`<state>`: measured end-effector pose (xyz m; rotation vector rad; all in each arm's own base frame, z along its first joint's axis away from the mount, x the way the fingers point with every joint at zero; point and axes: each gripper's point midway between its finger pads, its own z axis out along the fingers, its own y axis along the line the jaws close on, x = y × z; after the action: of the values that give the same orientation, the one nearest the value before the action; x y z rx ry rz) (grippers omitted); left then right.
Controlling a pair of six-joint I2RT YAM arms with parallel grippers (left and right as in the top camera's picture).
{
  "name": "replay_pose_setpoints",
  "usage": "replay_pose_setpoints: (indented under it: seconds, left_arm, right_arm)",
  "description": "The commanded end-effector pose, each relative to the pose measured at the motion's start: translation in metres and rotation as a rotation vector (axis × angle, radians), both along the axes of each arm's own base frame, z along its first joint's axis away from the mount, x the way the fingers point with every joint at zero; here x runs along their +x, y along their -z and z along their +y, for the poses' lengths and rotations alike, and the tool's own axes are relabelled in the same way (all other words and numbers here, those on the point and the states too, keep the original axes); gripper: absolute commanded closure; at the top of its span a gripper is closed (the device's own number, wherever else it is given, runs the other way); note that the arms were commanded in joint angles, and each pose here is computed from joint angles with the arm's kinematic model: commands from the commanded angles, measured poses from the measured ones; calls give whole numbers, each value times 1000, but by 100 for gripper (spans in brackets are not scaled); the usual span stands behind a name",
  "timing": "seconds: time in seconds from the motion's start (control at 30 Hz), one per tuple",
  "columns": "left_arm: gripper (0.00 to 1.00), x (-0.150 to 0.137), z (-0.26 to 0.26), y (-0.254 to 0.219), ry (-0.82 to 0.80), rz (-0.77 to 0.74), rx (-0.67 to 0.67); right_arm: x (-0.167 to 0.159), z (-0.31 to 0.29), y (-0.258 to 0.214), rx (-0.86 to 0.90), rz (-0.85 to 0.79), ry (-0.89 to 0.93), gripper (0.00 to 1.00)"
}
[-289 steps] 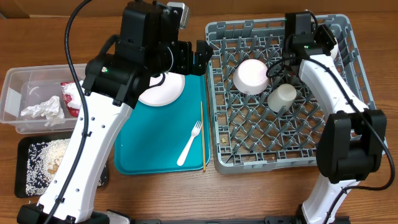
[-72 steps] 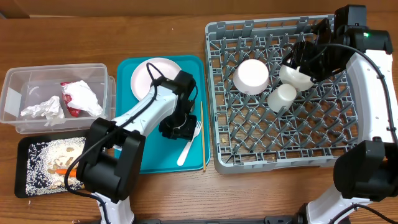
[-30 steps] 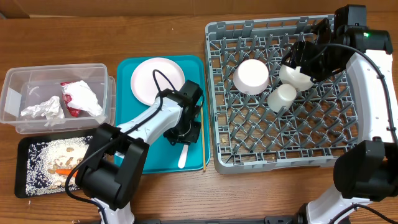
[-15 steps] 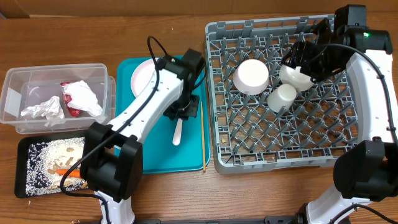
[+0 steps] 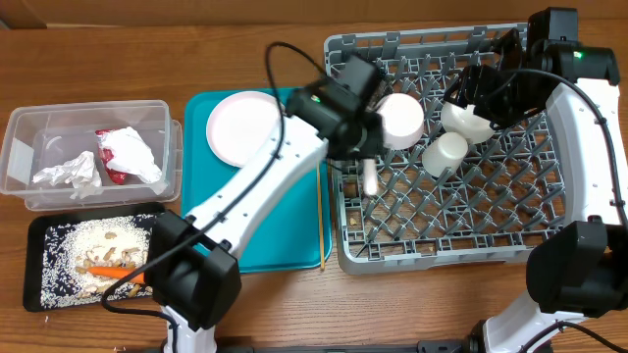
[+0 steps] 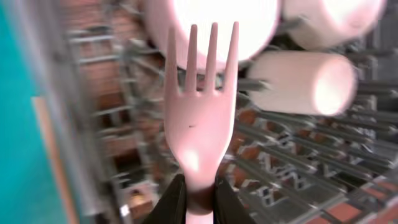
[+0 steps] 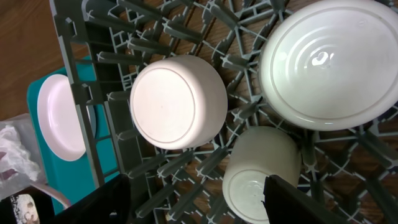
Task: Sort waste into correct bins and load items into the dishwasher
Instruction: 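Carry the fork right and drop it into the rack, raise left gripper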
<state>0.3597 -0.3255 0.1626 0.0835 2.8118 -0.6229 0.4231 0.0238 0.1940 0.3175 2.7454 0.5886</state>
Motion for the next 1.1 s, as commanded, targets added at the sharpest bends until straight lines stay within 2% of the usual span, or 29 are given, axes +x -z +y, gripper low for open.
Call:
replay_pose_setpoints:
  seconds: [0.0, 0.17, 0.4, 0.53, 0.57, 0.63, 0.73, 0.83, 0.93, 1.07]
  left_arm:
    - [96, -7, -19, -11, -3, -16, -34]
    - [96, -9, -27, 0, -19, 19, -47]
    - [96, -31, -49, 55, 58, 238, -84]
    - [95, -32, -49, 60, 58, 253, -82]
    - [90, -32, -49, 59, 60, 256, -84]
    - [86, -34, -48, 60, 63, 266, -85]
    - [89, -34, -45, 58, 58, 282, -90]
    - [96, -35, -42, 58, 54, 291, -84]
    - [96, -35, -42, 57, 50, 290, -83]
    - [84, -30, -36, 59, 31, 270, -59]
  right_arm:
    - [2, -1, -14, -9, -40, 0, 29]
    - [2, -1, -14, -8, -40, 0, 29]
    - [2, -1, -13, -9, -39, 0, 29]
    - [1, -1, -13, -9, -37, 0, 29]
    - [1, -1, -13, -9, -37, 0, 29]
    - [1, -1, -13, -9, -37, 0, 28]
    - [1, -1, -13, -9, -37, 0, 28]
    - [1, -1, -13, -9, -36, 0, 28]
    - [1, -1, -13, -8, -36, 0, 28]
    - [1, -1, -13, -8, -34, 0, 28]
